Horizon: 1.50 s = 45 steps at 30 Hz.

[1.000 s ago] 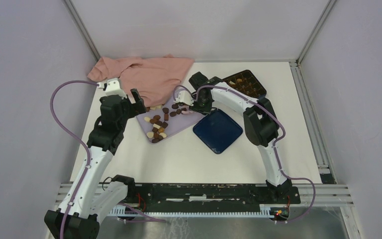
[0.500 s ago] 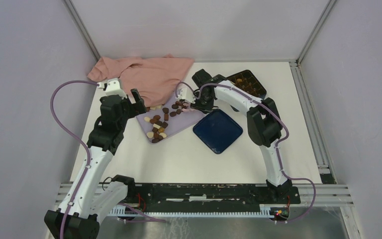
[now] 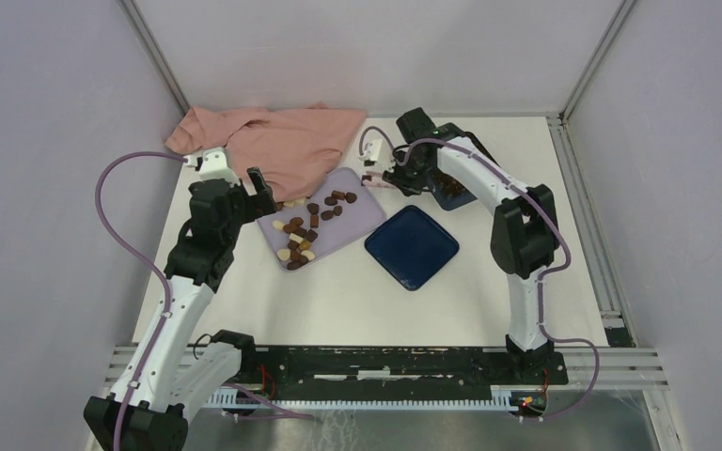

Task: Pack the chocolate
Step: Pick up the fake chocolate from the plate, then adjust the packing box at the center of the board.

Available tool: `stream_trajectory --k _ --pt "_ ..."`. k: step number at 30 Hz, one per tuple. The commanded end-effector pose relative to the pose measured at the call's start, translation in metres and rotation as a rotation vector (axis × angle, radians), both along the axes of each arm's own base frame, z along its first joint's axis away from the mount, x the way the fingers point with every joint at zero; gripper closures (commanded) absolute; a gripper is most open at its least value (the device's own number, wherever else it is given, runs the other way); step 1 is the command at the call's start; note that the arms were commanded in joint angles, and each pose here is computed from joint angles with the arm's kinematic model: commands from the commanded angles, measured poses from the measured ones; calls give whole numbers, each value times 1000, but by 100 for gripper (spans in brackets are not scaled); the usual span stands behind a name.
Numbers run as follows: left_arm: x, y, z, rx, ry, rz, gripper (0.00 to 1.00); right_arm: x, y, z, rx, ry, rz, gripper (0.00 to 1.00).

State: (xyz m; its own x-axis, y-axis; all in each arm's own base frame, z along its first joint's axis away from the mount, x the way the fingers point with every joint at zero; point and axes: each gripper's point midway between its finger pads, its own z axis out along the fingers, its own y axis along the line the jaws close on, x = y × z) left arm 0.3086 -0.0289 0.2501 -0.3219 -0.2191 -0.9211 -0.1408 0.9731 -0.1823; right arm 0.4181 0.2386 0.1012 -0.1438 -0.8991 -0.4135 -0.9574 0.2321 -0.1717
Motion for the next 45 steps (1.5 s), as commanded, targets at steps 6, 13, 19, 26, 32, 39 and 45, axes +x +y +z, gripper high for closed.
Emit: stream_trajectory --k 6,13,19,26,32,39,45 --pt "2 2 3 39 -11 -16 0 33 -75 49 77 -90 -169 84" --pt "7 -22 0 -25 -2 -128 0 48 -132 52 93 -92 -292 84" --pt "19 -130 11 -532 44 -479 1 54 -177 49 125 -73 -378 84" --pt "65 -261 -29 -588 210 -491 19 53 -221 43 146 -53 -459 84" --pt "117 -325 -98 -558 363 -348 31 54 -240 42 160 -51 -497 84" --pt "155 -360 -130 -516 370 -200 30 53 -246 40 191 -37 -503 84" --pt "169 -380 -150 -517 384 -174 30 53 -251 27 182 -13 -509 84"
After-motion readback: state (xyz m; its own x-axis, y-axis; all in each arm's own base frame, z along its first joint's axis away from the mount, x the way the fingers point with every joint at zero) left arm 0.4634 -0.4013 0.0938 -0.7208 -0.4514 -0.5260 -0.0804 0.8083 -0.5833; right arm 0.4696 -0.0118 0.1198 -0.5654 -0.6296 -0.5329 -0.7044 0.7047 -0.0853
